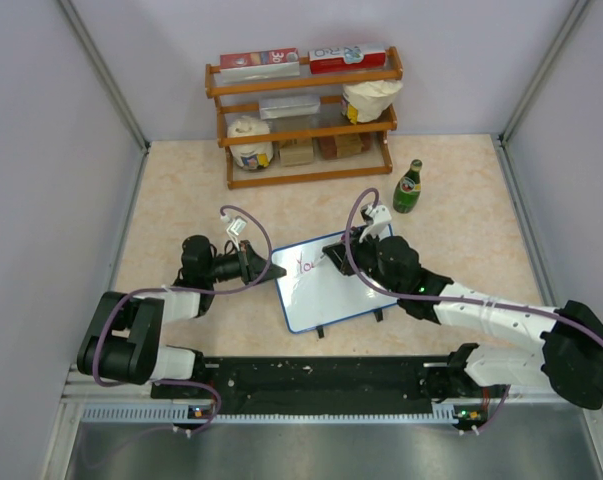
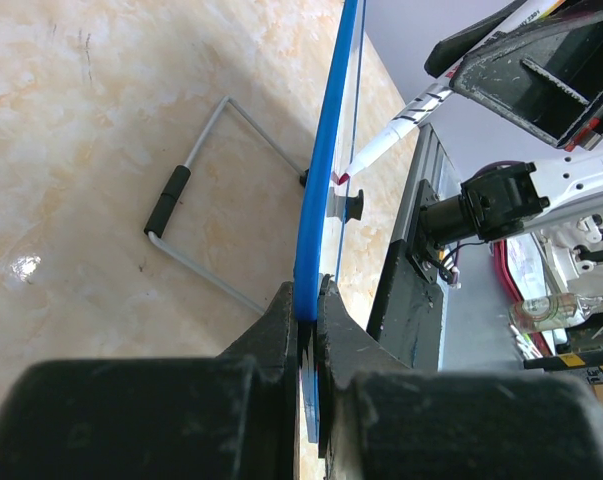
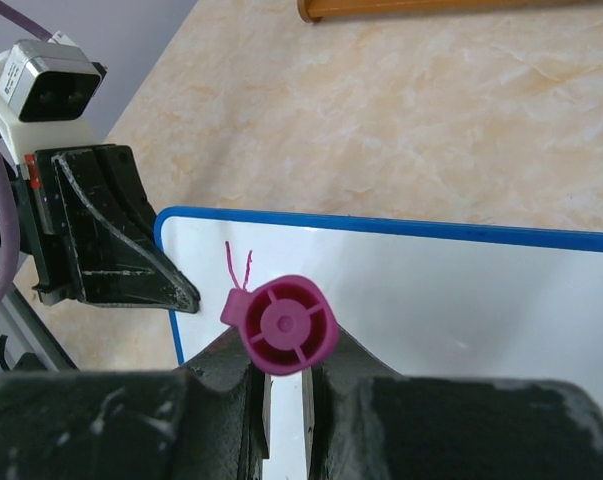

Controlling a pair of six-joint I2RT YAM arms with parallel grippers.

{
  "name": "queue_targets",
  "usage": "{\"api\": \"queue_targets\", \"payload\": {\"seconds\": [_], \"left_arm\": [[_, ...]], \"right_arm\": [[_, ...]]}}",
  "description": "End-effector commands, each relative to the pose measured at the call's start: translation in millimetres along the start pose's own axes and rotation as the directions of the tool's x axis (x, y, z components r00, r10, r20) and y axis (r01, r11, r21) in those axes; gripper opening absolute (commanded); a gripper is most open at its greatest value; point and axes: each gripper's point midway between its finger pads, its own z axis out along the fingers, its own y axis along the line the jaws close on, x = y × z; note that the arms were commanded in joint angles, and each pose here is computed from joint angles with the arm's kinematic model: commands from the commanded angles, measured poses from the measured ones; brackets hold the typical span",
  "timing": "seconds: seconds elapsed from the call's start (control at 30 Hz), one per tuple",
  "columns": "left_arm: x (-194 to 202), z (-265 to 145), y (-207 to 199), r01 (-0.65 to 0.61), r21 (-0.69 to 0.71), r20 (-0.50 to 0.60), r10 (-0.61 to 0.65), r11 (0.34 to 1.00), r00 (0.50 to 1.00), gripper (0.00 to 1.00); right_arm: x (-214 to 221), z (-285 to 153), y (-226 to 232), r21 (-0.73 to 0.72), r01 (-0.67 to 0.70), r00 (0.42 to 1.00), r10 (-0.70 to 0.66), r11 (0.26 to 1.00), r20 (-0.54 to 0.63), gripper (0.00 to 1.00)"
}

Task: Write a sentence on the whiteboard

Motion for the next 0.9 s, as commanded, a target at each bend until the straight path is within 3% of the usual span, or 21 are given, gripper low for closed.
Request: {"api": "queue_targets", "payload": {"seconds": [0.0, 0.87], "left_arm": [[1.4, 2.2, 8.5, -0.063, -0.019, -0.006, 0.063, 0.998, 0.998, 0.00], [1.1, 2.5, 8.9, -0.063, -0.019, -0.006, 0.063, 0.998, 0.998, 0.00]], "right_arm": [[6.2, -4.4, -10.5, 0.042, 0.027, 1.000, -0.027, 0.999, -0.012, 0.00], [-29.8, -3.3, -13.5, 0.110, 0.023, 0.995, -0.033, 0.994, 0.092, 0.00]]}}
